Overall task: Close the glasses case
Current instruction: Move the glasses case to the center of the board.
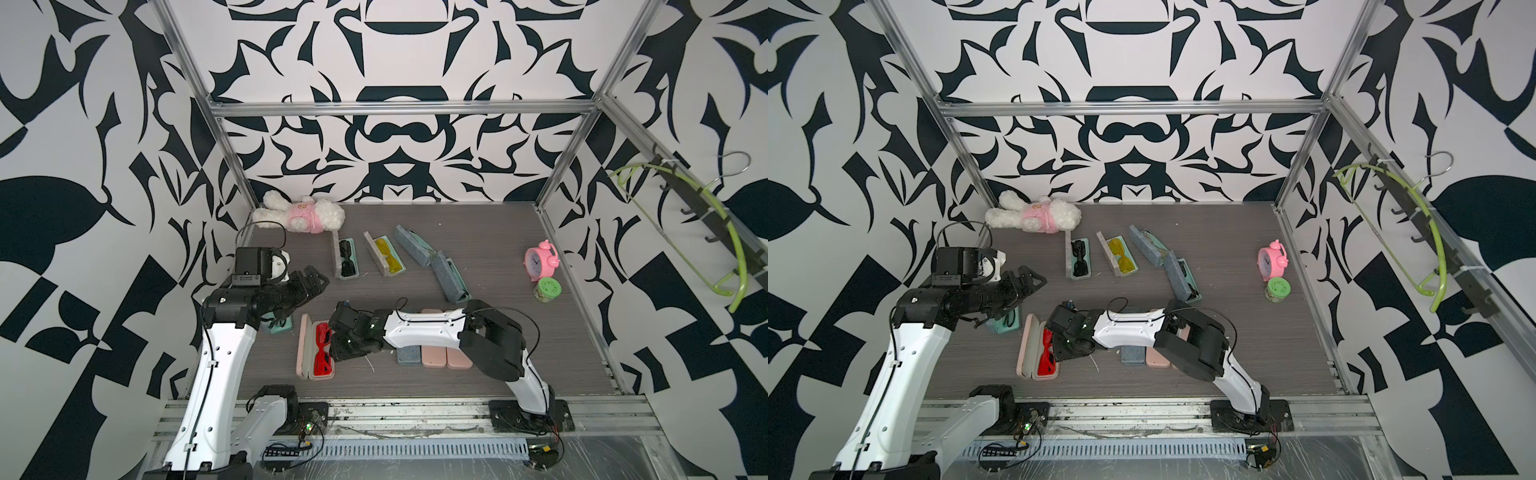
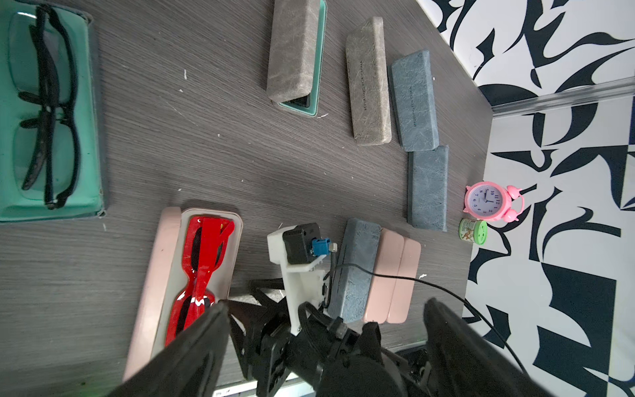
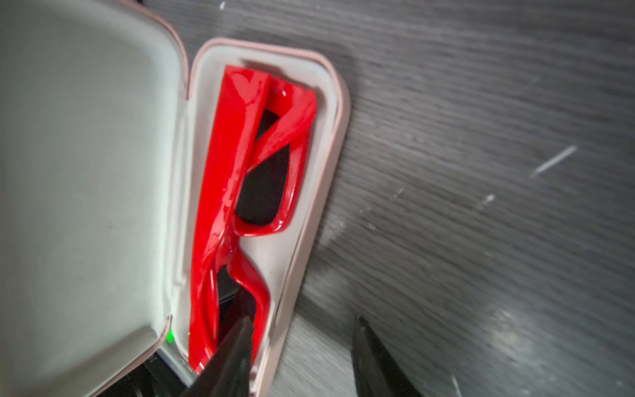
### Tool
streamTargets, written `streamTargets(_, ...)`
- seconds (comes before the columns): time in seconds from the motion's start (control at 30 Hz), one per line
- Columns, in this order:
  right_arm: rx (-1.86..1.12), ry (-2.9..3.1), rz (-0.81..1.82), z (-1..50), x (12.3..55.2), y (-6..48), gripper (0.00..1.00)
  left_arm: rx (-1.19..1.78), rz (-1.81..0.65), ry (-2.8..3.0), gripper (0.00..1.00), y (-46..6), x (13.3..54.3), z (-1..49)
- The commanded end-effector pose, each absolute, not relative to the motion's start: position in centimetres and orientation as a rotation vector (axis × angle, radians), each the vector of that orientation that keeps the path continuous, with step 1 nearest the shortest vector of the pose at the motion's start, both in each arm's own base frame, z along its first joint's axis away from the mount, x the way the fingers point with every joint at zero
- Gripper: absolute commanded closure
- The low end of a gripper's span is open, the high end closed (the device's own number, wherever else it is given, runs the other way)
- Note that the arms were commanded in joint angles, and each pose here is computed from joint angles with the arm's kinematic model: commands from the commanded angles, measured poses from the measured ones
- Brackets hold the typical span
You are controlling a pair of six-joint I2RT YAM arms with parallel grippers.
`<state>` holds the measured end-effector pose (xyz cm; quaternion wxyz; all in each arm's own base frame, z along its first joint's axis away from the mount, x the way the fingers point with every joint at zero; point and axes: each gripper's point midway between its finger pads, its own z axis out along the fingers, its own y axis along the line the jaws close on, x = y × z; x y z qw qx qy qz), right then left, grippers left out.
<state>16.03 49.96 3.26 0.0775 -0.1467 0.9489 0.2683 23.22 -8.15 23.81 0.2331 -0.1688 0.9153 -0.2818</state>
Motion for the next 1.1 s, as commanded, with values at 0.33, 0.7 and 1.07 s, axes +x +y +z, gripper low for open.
streamTargets(0.33,-0.469,2.844,0.584,3.2,15.9,50.3,0.73,-0.452,-0.798,2.536,0.09,-8.3,22.4,23.1)
streamTargets(0.7,-0.419,2.781,0.464,4.0,17.3,47.9,0.89,-0.484,-0.857,2.528,0.14,-8.8,22.4,23.1)
streamTargets(1.07,-0.308,2.765,0.328,4.7,19.3,42.0,0.92,-0.459,-0.978,2.536,0.21,-10.7,21.9,22.5)
